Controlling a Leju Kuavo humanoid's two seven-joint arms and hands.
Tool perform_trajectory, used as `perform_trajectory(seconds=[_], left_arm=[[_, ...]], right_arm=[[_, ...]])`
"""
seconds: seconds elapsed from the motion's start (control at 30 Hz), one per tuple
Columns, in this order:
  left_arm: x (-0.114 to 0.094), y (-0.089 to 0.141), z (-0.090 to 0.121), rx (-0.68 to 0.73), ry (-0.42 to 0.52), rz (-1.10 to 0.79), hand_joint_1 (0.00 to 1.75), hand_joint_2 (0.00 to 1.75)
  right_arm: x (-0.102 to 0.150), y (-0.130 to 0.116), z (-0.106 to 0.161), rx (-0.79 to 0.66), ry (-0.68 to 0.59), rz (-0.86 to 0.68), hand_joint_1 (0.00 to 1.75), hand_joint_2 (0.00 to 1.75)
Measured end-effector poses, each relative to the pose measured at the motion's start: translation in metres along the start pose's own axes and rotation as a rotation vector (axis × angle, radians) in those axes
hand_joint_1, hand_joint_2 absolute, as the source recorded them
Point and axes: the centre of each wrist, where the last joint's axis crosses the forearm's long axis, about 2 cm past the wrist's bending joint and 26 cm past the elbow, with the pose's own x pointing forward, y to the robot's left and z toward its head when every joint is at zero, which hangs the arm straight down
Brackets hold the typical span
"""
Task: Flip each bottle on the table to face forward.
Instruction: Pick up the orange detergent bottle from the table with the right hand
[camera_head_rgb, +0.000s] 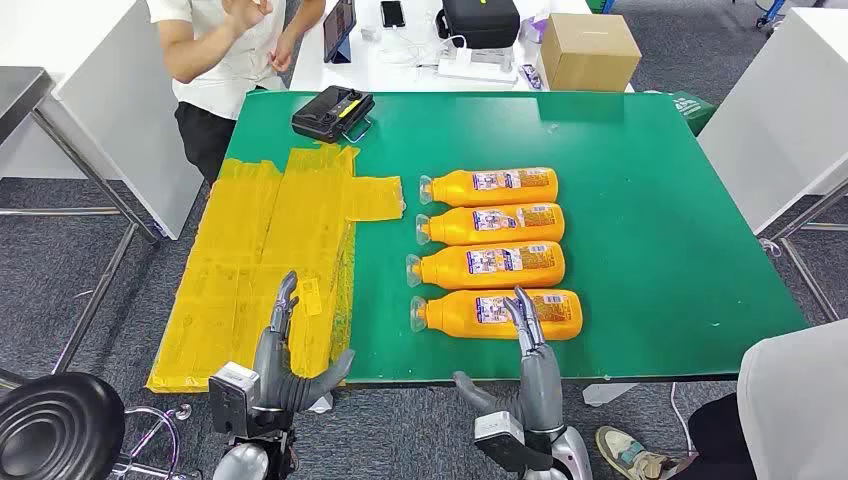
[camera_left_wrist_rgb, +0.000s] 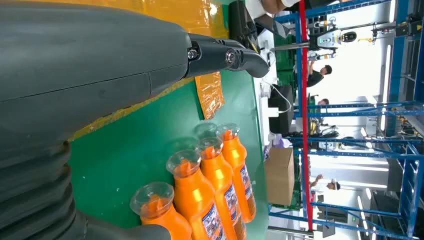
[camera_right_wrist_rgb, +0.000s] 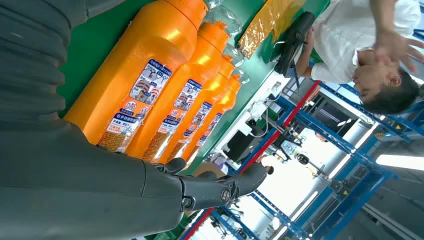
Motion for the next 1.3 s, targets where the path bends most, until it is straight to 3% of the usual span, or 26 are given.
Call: perform_trajectory(seconds=[1.2,1.3], left_arm=[[0.000,0.000,0.000,-0.002,0.000,0.001,0.00,1.75],[0.000,-0.003,-0.004,-0.044,0.008,0.036,0.00,1.75]], right_arm=[[0.000,0.000,0.001,0.009,-0.005,0.001,0.00,1.75],[-0.010,-0.004,-0.007,0.117,0.013,0.088,0.00,1.75]])
